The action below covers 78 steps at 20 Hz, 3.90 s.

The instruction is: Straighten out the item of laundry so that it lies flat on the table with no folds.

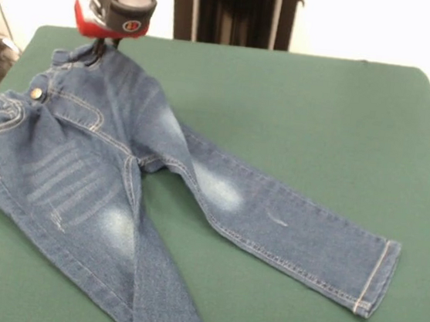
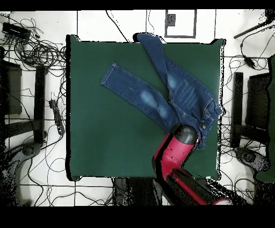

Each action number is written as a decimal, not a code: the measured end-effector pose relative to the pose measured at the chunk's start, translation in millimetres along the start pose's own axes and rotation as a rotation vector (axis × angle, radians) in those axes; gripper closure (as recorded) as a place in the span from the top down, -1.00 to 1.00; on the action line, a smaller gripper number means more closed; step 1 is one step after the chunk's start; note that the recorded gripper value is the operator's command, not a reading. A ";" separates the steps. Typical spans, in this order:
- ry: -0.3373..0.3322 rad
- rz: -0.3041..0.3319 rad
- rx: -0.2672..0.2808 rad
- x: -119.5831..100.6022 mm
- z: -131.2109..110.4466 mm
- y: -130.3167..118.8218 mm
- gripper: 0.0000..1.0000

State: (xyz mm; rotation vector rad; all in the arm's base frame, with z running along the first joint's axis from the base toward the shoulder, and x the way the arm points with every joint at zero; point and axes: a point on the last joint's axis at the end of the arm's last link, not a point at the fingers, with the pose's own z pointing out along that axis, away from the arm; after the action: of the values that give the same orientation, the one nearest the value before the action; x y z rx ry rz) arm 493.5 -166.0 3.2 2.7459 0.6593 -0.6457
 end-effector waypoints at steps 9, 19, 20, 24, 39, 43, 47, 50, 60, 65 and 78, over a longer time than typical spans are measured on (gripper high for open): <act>0.000 0.015 0.013 -1.3 6.9 5.4 -1.00; -0.013 0.031 0.009 -6.1 8.7 13.4 1.00; -0.020 0.033 0.005 -7.4 9.0 14.8 1.00; -0.030 0.045 -0.002 -8.7 8.5 20.8 1.00; -0.028 0.150 -0.005 26.8 -26.2 108.6 1.00; 0.017 0.147 -0.001 49.0 -40.9 126.8 1.00; 0.072 0.147 -0.002 70.5 -59.4 135.8 1.00; 0.108 0.149 -0.002 85.2 -73.6 138.0 1.00; 0.233 0.152 0.018 129.7 -117.7 143.2 1.00; 0.279 0.160 0.040 151.9 -127.7 144.5 1.00; 0.347 0.174 0.135 212.8 -119.2 131.1 1.00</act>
State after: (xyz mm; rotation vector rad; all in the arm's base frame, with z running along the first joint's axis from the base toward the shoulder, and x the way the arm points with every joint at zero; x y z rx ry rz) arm 769.7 -161.6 23.8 3.0300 0.4480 -0.1821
